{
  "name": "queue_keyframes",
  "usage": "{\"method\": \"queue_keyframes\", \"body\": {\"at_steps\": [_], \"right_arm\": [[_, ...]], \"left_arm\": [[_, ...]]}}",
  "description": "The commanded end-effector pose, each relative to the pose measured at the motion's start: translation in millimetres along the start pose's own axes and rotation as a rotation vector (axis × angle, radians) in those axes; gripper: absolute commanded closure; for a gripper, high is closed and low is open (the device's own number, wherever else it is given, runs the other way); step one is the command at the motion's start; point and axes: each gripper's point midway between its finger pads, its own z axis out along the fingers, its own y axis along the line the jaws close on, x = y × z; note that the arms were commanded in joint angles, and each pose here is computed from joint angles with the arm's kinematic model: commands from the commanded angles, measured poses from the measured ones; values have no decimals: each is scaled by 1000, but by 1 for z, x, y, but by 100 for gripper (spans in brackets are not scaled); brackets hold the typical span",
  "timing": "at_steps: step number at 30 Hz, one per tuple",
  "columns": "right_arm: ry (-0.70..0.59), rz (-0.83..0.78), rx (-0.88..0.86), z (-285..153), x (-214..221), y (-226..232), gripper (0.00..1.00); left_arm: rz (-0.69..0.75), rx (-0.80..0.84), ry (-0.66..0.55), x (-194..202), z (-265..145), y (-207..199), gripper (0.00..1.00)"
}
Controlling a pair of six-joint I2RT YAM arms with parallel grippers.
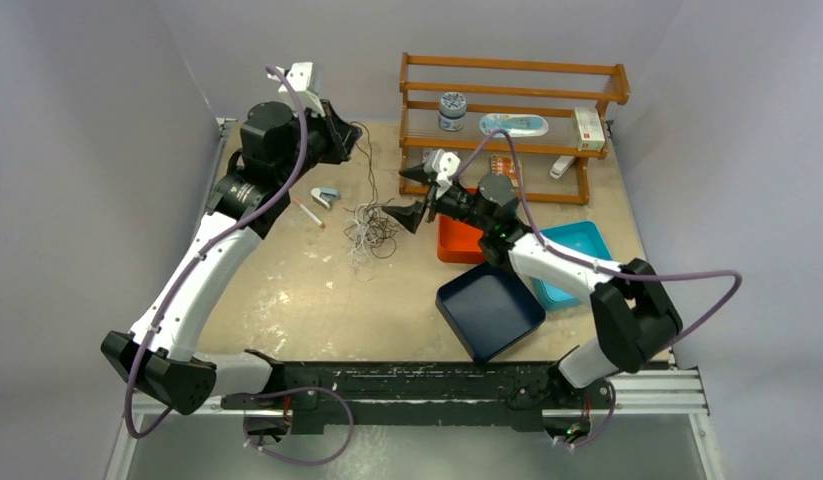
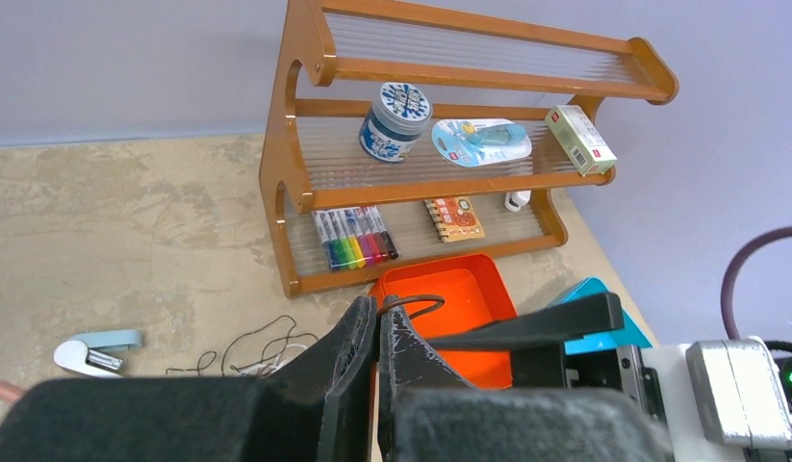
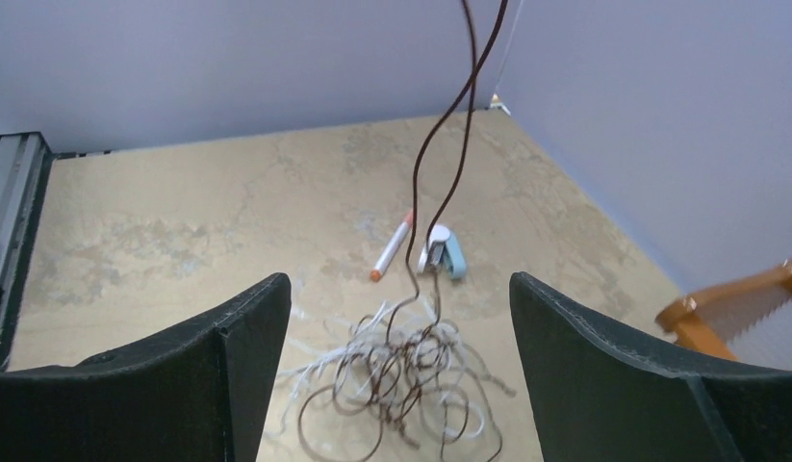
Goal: Untangle the cables
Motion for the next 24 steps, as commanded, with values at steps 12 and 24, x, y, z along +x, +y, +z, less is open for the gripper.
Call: {"method": "queue_keyframes", "body": {"at_steps": [12, 24], "right_arm": [[-165, -103, -186, 92, -51, -8, 18], [-49, 0, -212, 125, 25, 0, 51]], "left_arm": [[93, 30, -138, -76, -25, -25, 100], [97, -62, -368, -167, -58, -33, 100]]}}
